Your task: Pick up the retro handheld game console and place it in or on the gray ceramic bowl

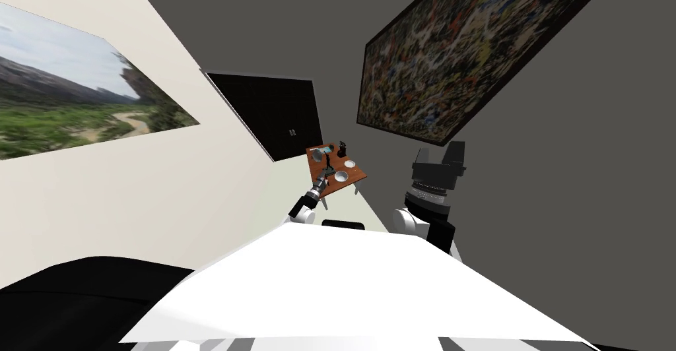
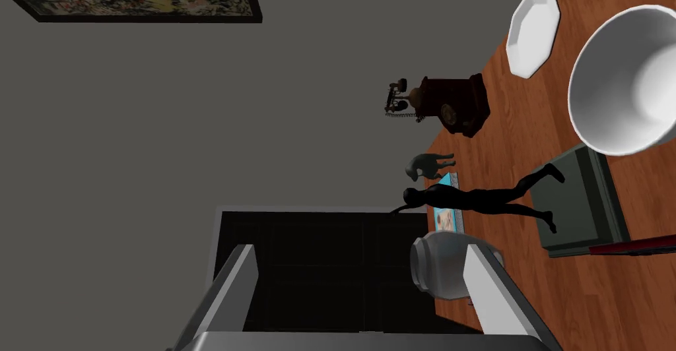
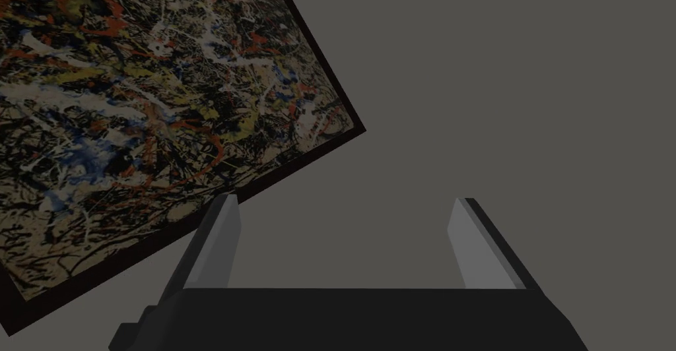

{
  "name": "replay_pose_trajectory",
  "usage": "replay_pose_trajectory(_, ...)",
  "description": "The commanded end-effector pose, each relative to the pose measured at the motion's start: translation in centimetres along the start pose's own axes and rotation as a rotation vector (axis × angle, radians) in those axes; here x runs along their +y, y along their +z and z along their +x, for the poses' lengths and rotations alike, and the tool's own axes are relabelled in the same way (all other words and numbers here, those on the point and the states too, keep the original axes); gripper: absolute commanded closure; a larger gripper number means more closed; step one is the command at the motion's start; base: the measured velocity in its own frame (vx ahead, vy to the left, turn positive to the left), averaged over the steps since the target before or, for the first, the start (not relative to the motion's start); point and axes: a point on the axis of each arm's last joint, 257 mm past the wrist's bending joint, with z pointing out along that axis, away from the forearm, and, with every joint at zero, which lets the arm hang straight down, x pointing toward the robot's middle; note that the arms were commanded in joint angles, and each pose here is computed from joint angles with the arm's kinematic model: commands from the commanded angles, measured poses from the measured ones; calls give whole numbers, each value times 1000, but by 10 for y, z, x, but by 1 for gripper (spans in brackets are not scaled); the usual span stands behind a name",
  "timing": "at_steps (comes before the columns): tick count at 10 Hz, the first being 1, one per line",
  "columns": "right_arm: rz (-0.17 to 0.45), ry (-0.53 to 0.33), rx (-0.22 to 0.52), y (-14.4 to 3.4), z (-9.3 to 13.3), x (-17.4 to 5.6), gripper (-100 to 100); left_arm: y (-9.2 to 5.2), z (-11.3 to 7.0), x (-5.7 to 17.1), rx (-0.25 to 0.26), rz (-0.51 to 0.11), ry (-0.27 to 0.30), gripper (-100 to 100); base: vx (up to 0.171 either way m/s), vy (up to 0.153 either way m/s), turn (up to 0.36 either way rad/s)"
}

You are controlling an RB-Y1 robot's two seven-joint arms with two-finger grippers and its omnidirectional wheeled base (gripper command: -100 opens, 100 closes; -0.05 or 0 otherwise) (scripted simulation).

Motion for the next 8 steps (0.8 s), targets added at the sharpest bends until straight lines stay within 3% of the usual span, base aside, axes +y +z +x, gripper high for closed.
replay_pose_trajectory(1,0,0,0,0,0,0,0,2,-2,24,1,-57,5,-100,-18,-15,-80)
replay_pose_trajectory(3,0,0,0,0,0,0,0,2,-2,24,1,-57,5,-100,-17,-11,-55)
replay_pose_trajectory(4,0,0,0,0,0,0,0,2,-3,39,2,-96,9,-100,-25,-28,-142)
replay_pose_trajectory(8,0,0,0,0,0,0,0,2,-3,39,2,-96,9,-100,1,0,-2)
